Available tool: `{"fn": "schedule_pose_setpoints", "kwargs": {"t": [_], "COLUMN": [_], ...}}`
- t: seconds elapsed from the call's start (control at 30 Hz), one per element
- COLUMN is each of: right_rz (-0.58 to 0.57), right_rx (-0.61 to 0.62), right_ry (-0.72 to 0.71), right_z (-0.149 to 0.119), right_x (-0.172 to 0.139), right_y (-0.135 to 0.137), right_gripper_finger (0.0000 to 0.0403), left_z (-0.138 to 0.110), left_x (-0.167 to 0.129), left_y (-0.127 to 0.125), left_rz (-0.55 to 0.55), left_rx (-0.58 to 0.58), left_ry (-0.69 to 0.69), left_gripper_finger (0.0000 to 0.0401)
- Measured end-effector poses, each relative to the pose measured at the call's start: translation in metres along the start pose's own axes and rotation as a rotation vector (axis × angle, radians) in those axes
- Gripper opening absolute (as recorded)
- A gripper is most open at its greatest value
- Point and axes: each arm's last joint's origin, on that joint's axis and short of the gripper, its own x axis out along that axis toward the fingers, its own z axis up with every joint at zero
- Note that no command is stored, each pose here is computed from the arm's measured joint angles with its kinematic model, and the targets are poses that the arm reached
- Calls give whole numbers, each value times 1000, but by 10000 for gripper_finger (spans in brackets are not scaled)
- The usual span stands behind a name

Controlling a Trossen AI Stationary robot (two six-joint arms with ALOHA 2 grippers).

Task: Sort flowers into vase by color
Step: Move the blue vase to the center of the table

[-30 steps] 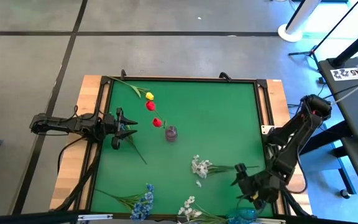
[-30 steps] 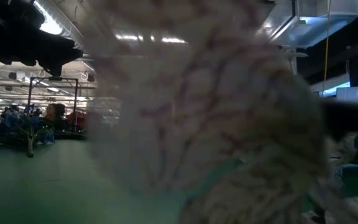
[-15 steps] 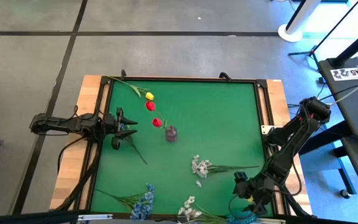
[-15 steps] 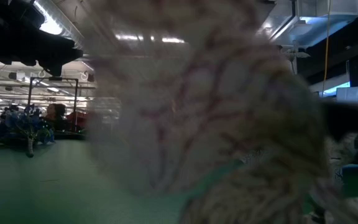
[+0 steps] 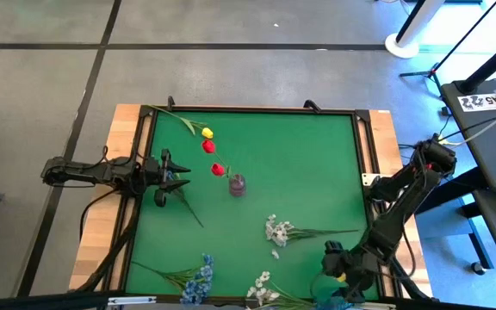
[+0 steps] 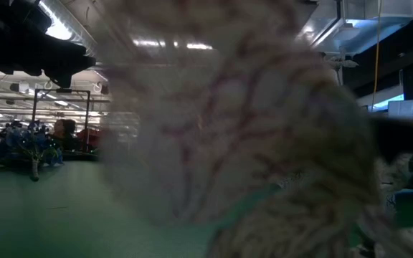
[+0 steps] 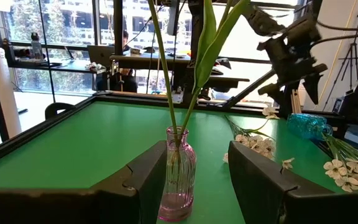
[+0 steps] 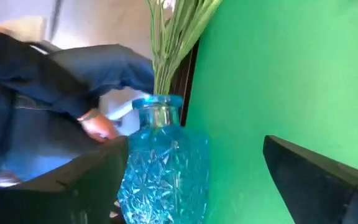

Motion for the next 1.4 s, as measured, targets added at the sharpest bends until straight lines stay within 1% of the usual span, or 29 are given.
{"fn": "schedule_pose_setpoints", "kwargs": {"t": [0.13, 0.2, 0.27, 0.37, 0.47, 0.63, 0.77, 0.87, 0.93, 1.0, 1.1, 1.3, 1.4], "right_rz": [-194, -265, -299, -304, -279, -277, -277, -278, -285, -302, -309, -275, -266], "right_rx": [-113, -155, -176, -199, -217, -177, -145, -74, -64, -54, 6, -2, -13], "right_ry": [53, 89, 101, 120, 126, 132, 173, 173, 184, 180, 168, 191, 167], "right_z": [0, 1, 3, 1, -2, -9, -15, -17, -19, -16, -13, -18, -18], "right_x": [-8, -11, -10, -7, -5, -5, -5, -3, -2, -1, -1, 6, 6], "right_y": [17, 25, 34, 45, 55, 61, 60, 59, 58, 55, 53, 57, 60], "right_gripper_finger": [364, 363, 363, 363, 363, 363, 365, 376, 386, 395, 398, 399, 398], "left_z": [0, 0, 0, 0, 0, 0, 0, 0, 0, 0, 0, 0, 0], "left_x": [0, 0, 0, 0, 0, 0, 0, 0, 0, 0, 0, 0, 0], "left_y": [0, 0, 0, 0, 0, 0, 0, 0, 0, 0, 0, 0, 0], "left_rz": [0, -1, 0, 0, -1, 0, 0, 0, 0, -1, 0, 0, 0], "left_rx": [0, 0, 0, 0, 0, 0, 0, 0, 0, 0, 0, 0, 0], "left_ry": [0, 0, 0, 0, -1, 0, 0, 0, 0, 0, 0, 0, 0], "left_gripper_finger": [167, 167, 167, 167, 167, 167, 167, 167, 167, 167, 167, 167, 167]}}
